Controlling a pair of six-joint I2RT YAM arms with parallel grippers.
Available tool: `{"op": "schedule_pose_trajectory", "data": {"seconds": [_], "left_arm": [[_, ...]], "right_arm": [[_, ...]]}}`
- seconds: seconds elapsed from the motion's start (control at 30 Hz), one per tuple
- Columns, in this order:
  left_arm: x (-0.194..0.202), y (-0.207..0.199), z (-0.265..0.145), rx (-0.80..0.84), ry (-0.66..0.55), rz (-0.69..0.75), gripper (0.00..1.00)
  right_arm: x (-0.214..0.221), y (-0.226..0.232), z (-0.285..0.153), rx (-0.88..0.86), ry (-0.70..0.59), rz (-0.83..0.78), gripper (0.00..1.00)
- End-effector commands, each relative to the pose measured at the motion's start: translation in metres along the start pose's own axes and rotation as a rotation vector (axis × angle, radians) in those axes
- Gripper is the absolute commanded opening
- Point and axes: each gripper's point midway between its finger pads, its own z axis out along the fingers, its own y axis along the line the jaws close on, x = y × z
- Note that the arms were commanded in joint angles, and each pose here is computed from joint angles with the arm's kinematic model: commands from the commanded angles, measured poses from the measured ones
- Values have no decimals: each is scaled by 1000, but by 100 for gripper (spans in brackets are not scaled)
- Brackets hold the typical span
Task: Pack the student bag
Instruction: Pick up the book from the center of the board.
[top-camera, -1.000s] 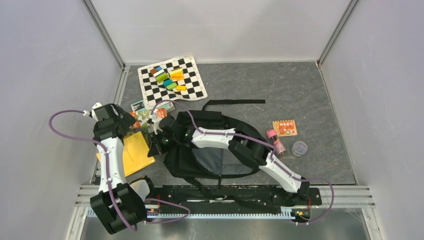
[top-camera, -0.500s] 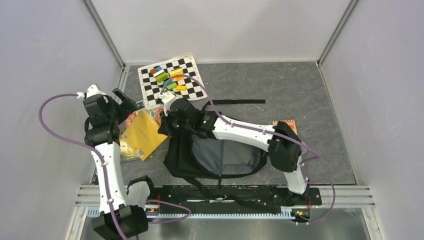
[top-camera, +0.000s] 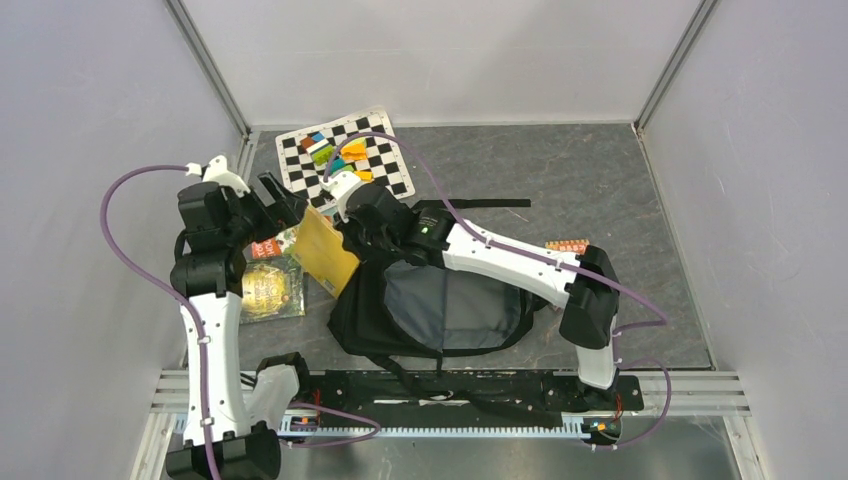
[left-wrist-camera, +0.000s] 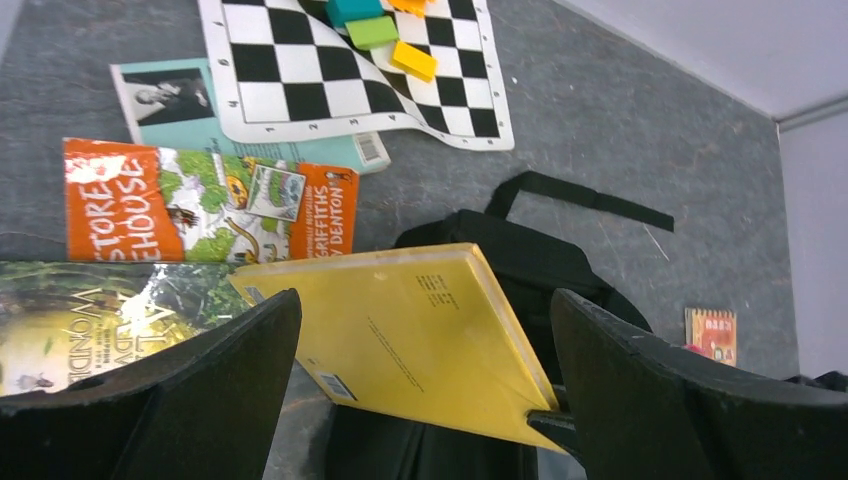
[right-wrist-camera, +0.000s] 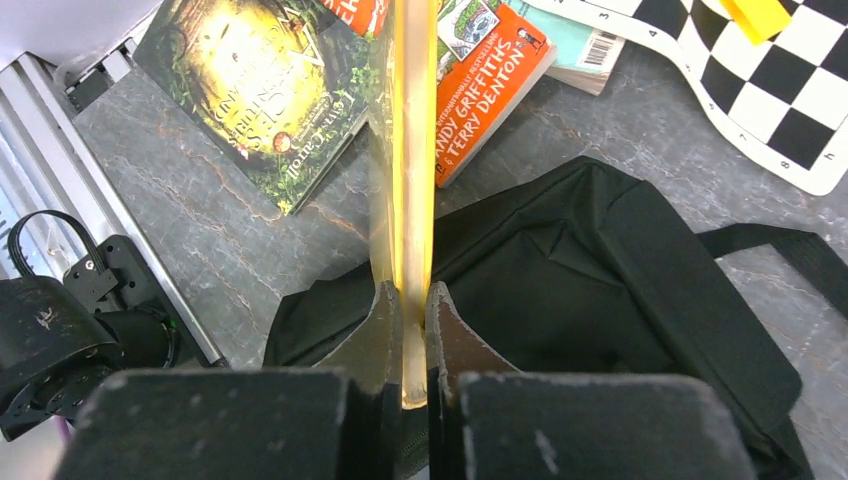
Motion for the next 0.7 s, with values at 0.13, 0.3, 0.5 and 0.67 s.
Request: {"op": "schedule_pose_trajectory", "data": {"seconds": [0.13,0.3,0.5,0.67], "left_arm": [[29,-4,18,70,78,1,100],[44,10,28,20,110,-12,100],[49,13,36,21,97,-41,100],[39,10,32,20,38,-57,100]], "right_arm": [[-47,10,-10,32,-94,-48,0],[-44,17,-3,36,-78,-64,0],[-38,24,3,28,-62,-91,0],[-36,26,4,36,-60,-110,0]]}}
